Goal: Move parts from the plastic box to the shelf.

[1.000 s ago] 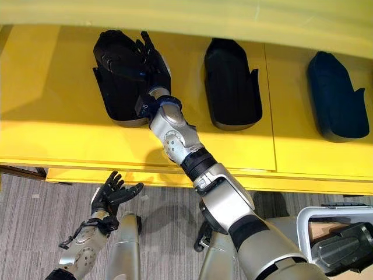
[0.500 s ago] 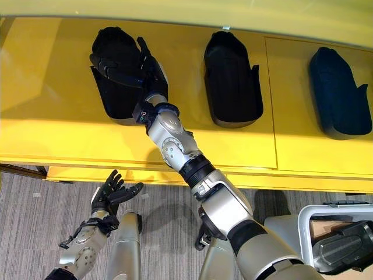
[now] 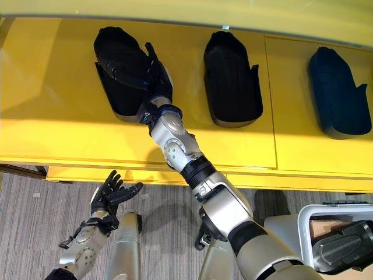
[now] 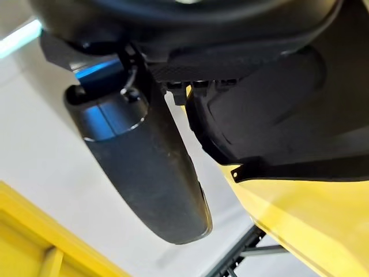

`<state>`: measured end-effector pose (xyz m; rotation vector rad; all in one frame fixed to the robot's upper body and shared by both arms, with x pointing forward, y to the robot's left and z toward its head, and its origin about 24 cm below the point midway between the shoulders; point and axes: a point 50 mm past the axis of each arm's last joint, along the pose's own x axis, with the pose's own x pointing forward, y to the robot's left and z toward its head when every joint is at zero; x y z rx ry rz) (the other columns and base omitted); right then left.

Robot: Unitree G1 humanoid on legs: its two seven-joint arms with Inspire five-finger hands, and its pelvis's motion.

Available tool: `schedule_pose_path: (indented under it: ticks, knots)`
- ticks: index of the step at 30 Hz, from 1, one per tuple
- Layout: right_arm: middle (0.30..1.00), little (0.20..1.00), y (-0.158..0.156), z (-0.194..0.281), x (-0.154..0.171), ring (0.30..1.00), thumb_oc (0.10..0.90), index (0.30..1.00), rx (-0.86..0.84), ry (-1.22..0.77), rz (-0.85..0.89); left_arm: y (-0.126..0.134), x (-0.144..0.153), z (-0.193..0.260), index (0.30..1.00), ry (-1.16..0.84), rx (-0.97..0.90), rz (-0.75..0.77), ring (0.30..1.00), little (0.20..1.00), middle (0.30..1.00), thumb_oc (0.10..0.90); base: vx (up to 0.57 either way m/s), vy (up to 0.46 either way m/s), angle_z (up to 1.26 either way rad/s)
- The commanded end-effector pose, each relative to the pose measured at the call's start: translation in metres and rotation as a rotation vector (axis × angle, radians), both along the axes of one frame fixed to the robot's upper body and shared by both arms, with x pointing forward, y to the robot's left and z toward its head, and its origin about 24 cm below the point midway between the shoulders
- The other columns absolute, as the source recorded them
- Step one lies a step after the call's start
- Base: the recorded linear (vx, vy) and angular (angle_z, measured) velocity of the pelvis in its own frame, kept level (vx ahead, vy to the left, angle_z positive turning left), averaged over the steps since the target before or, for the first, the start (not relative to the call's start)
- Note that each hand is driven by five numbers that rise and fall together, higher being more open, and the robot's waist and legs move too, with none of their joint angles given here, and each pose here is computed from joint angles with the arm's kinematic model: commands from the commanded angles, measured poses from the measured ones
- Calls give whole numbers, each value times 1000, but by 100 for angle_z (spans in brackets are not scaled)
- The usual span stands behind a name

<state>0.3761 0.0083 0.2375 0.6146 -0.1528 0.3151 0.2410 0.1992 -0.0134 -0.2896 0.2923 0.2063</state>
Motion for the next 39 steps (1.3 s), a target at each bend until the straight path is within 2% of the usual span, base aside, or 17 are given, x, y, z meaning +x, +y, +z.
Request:
schedule_pose_path:
  ticks: [1, 19, 39]
  knots:
    - [1000, 1000, 13, 57, -13, 1000, 900, 1000, 108, -187, 0, -7, 10, 25, 1000, -133, 0, -29, 1000, 1000, 1000, 900, 0, 0, 0]
    - [1000, 1000, 17, 50, -15, 1000, 900, 1000, 160, -127, -56, -10, 11, 28, 1000, -148, -3, -8, 1000, 1000, 1000, 900, 0, 0, 0]
    - [1000, 1000, 10, 34, -17, 1000, 900, 1000, 321, -28, -110, -16, 13, 30, 1000, -157, -21, 4, 1000, 1000, 1000, 900, 0, 0, 0]
